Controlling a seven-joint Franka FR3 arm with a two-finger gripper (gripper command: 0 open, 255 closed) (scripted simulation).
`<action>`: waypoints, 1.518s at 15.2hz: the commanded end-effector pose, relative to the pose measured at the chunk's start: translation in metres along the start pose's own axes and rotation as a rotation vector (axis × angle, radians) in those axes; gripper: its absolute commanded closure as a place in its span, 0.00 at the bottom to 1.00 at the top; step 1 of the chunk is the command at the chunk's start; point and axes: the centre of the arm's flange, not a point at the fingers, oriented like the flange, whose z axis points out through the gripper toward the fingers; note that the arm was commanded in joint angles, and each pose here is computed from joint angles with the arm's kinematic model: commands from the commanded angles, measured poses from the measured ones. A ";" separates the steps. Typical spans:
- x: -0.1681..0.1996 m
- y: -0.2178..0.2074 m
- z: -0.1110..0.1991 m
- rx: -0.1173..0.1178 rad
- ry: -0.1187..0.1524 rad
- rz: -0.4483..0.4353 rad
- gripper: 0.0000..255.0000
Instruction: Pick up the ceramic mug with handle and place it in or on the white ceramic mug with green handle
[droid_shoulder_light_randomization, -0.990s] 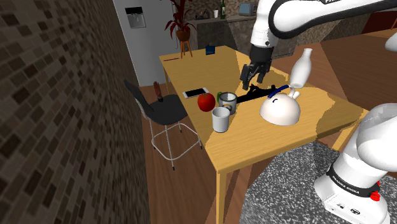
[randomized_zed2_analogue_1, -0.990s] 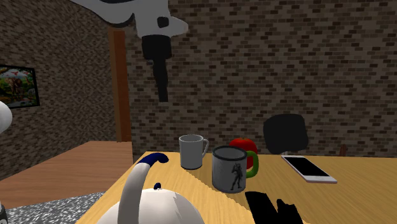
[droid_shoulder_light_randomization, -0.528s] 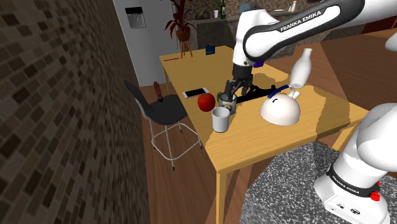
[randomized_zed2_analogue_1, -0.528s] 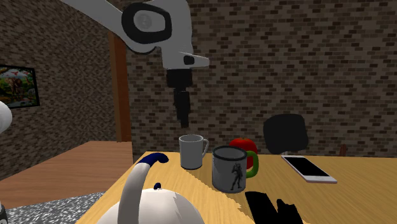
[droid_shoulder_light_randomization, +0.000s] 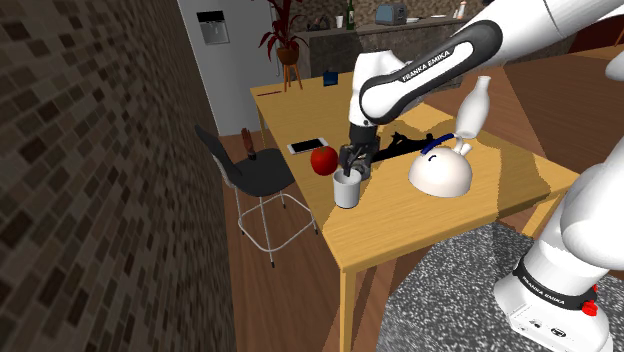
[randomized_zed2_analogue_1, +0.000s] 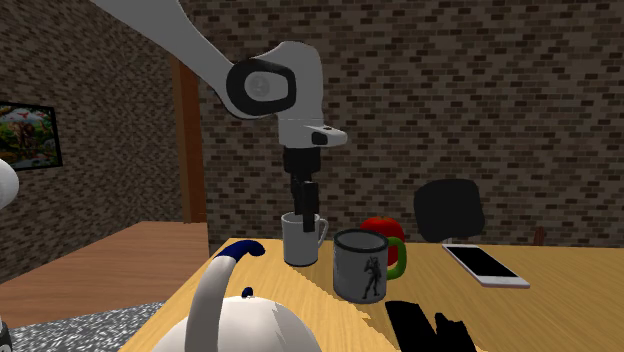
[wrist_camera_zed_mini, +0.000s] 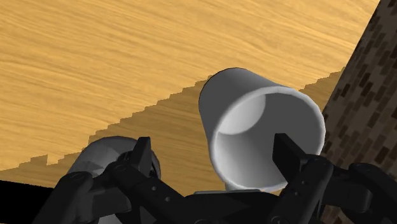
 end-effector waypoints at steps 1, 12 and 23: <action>0.000 -0.001 0.012 0.000 0.000 0.000 0.00; 0.000 -0.001 0.031 0.000 0.000 0.000 0.00; 0.000 -0.001 0.026 0.000 0.000 0.000 1.00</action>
